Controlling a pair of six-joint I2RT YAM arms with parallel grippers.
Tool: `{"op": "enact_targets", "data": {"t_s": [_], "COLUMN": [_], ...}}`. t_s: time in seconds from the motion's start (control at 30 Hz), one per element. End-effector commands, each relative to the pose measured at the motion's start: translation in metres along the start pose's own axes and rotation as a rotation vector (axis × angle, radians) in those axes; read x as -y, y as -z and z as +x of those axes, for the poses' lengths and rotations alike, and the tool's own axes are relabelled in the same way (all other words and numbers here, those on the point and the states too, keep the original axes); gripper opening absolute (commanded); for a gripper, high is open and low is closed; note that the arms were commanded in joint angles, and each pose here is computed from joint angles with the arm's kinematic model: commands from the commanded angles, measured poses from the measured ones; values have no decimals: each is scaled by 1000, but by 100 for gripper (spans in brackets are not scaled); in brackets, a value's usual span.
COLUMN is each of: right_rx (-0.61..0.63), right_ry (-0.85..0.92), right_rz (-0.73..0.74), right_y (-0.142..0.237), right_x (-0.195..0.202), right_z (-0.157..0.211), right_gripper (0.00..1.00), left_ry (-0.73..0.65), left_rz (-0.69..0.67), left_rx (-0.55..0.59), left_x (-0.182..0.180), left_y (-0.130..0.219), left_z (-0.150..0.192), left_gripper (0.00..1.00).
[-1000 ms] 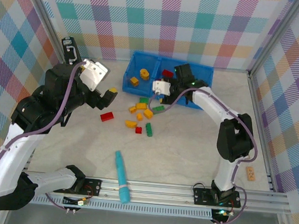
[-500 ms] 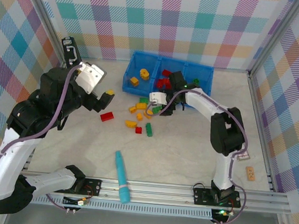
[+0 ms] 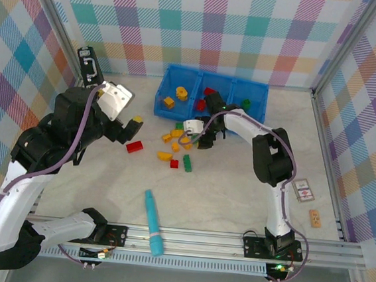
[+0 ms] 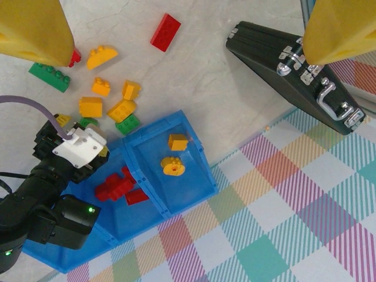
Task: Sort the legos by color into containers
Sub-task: Pick up the lego from the center of the table.
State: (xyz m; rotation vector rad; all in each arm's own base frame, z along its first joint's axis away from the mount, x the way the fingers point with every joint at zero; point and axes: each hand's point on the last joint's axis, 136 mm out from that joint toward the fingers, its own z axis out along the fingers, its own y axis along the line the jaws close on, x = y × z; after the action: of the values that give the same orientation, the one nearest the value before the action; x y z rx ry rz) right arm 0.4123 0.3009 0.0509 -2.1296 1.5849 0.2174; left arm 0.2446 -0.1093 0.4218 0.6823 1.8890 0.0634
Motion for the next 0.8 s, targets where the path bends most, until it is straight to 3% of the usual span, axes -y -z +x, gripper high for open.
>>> {"op": "enact_targets", "data": {"t_s": [0.0,0.3,0.6,0.77], "right_rx": [29,2,-36,-60], "right_ry": [5,-20,-58,-67], "right_rz": [-68,-130,-181,-193], "right_y": [-7,-22,-35,-37], "right_x": [-9,-20,-31,-38], "right_z": [-6,5,17,23], "right_gripper": [79,75,57,53], "left_ry": [-18,-31,-36,-41], "left_rz": [-14,-26,-34,-36], "left_rx": [-13,-1,4,1], "left_x": [-2,-4,-6,-6], "left_y": [5,4,4,3], "left_z": [5,1,0,0], "left_gripper": [100,100,100,100]}}
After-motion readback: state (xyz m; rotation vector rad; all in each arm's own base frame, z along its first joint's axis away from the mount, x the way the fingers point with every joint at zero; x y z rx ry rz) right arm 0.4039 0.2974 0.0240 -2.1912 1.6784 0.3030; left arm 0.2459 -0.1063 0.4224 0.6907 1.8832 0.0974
